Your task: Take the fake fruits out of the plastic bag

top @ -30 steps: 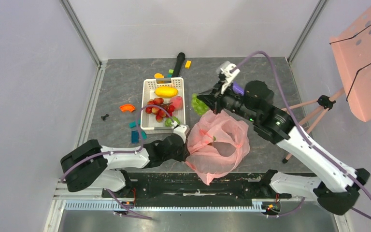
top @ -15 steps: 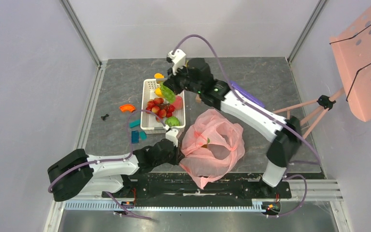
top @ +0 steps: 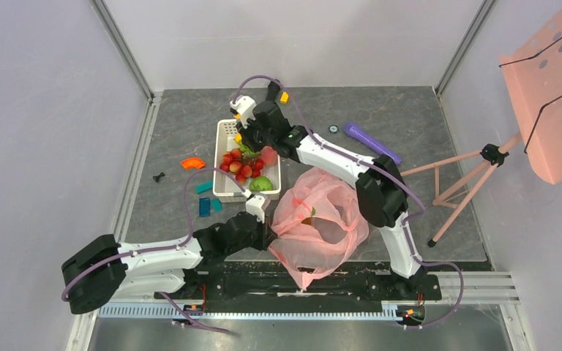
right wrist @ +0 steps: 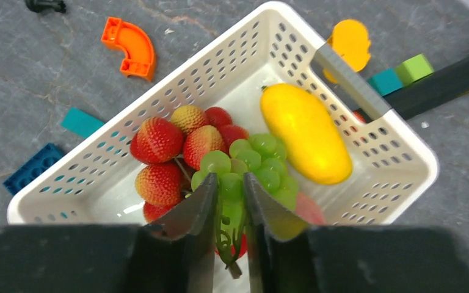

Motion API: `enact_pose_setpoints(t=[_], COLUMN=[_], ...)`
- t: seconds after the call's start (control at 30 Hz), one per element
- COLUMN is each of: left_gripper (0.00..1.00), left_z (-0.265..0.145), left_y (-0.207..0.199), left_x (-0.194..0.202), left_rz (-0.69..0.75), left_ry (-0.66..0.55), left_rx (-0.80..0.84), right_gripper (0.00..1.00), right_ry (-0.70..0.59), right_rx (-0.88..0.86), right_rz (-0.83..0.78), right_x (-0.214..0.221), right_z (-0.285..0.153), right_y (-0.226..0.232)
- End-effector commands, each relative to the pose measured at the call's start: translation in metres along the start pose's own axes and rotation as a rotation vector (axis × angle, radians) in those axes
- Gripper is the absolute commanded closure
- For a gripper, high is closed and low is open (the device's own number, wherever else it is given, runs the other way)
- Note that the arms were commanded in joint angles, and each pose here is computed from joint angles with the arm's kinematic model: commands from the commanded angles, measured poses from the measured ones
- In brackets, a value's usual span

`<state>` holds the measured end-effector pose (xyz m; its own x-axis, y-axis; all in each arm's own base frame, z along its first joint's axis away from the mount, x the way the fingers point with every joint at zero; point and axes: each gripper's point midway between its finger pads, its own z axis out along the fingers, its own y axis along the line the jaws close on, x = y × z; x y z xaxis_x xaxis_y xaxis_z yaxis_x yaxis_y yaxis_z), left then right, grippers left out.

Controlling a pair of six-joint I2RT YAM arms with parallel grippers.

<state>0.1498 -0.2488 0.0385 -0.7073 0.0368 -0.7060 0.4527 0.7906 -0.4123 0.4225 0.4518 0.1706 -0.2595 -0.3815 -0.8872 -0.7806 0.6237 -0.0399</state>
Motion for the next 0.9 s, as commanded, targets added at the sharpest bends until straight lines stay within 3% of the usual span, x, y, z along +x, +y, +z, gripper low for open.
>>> enact_pose_setpoints(t=[0.0, 0.13, 0.27, 0.43, 0.63, 0.87], left_gripper=[0.98, 0.98, 0.98, 0.98, 0.98, 0.98], left_z=[-0.003, -0.006, -0.008, -0.010, -0.011, -0.033], left_y=[-0.004, -0.013, -0.024, -0.048, -0.101, -0.181], left_x=[-0.017, -0.031, -0.052, -0.098, -0.202, -0.292], left_rz=[0.005, 0.045, 0.079, 0.125, 0.189, 0.404], left_ry=[-0.063, -0.096, -0.134, -0.199, -0.311, -0.473], left_rx=[0.002, 0.028, 0.043, 0.041, 0.122, 0.349], right_gripper=[0.67, 0.29, 0.13, 0.09, 0.09, 0.10], right_ry=[-0.078, -0.166, -0.247, -0.324, -0.451, -0.585], right_rx=[-0.070, -0.064, -0.019, 0.271, 0.599, 0.726], right_rz=[-0.036, -0.044, -0.048, 0.066, 0.269, 0.406], right_x=[-0.026, -0.054, -0.095, -0.108, -0.030, 0.026], right_z=[-0.023, -0.066, -0.118, -0.215, -0.339, -0.433], right_y=[0.011, 0.012, 0.005, -0.039, -0.079, -0.089])
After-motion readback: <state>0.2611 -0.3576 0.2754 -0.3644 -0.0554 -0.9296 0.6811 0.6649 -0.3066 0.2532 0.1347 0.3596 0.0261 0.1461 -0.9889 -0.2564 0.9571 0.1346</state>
